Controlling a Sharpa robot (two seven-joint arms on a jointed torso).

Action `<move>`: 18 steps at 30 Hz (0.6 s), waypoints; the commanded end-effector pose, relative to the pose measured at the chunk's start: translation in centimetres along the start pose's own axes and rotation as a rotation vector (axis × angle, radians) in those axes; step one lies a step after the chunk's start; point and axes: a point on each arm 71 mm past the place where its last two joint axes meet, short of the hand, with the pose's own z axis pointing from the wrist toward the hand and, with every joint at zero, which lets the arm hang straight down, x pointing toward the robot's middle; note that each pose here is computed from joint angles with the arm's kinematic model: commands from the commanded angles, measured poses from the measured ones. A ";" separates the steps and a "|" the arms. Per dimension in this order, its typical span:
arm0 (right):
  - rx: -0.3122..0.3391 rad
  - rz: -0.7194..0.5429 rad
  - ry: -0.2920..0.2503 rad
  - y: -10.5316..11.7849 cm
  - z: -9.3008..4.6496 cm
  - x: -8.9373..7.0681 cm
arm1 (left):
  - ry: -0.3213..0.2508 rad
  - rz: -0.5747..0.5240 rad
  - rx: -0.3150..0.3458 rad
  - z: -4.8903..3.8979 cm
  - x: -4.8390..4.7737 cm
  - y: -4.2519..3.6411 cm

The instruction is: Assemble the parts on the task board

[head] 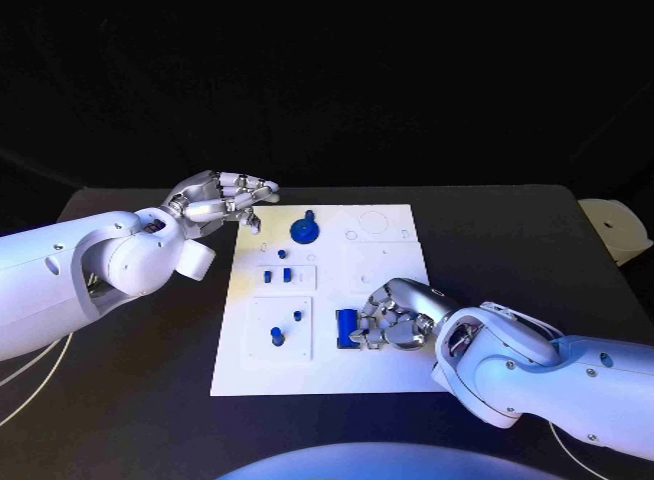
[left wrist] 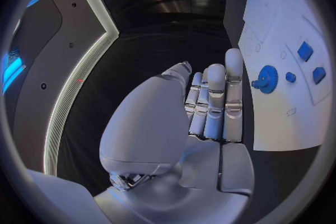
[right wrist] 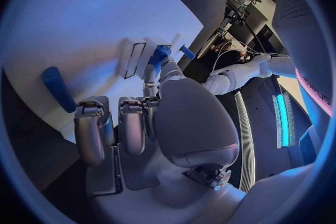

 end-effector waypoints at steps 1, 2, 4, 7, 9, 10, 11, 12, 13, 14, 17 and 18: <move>-0.009 -0.012 -0.024 0.1 -0.1 -0.1 | 0.018 -0.003 0.008 0.04 0.26 -0.10; -0.013 -0.007 -0.032 0.1 -0.1 -0.2 | 0.018 -0.003 0.008 0.03 0.25 -0.10; -0.019 0.004 -0.049 0.1 -0.4 -0.4 | 0.018 -0.003 0.008 0.03 0.24 -0.10; -0.025 0.022 -0.076 -0.1 -0.9 -0.9 | 0.018 -0.003 0.008 0.03 0.23 -0.10; -0.027 0.032 -0.093 -0.2 -1.2 -1.4 | 0.017 -0.003 0.008 0.02 0.21 -0.10; -0.026 0.033 -0.103 -0.3 -1.4 -1.8 | 0.017 -0.003 0.008 0.02 0.20 -0.09; -0.024 0.032 -0.109 -0.5 -1.6 -2.1 | 0.016 -0.003 0.008 0.02 0.19 -0.09; -0.018 0.025 -0.116 -0.8 -1.7 -2.5 | 0.016 -0.003 0.008 0.03 0.18 -0.09; -0.009 0.017 -0.122 -1.1 -1.9 -3.0 | 0.016 -0.003 0.008 0.04 0.18 -0.09; 0.007 0.003 -0.130 -1.8 -2.1 -3.7 | 0.016 -0.003 0.008 0.05 0.20 -0.09; 0.042 -0.031 -0.136 -3.1 -2.7 -4.7 | 0.017 -0.003 0.008 0.06 0.23 -0.09; 0.055 -0.044 -0.139 -3.5 -3.0 -5.0 | 0.017 -0.003 0.008 0.06 0.23 -0.09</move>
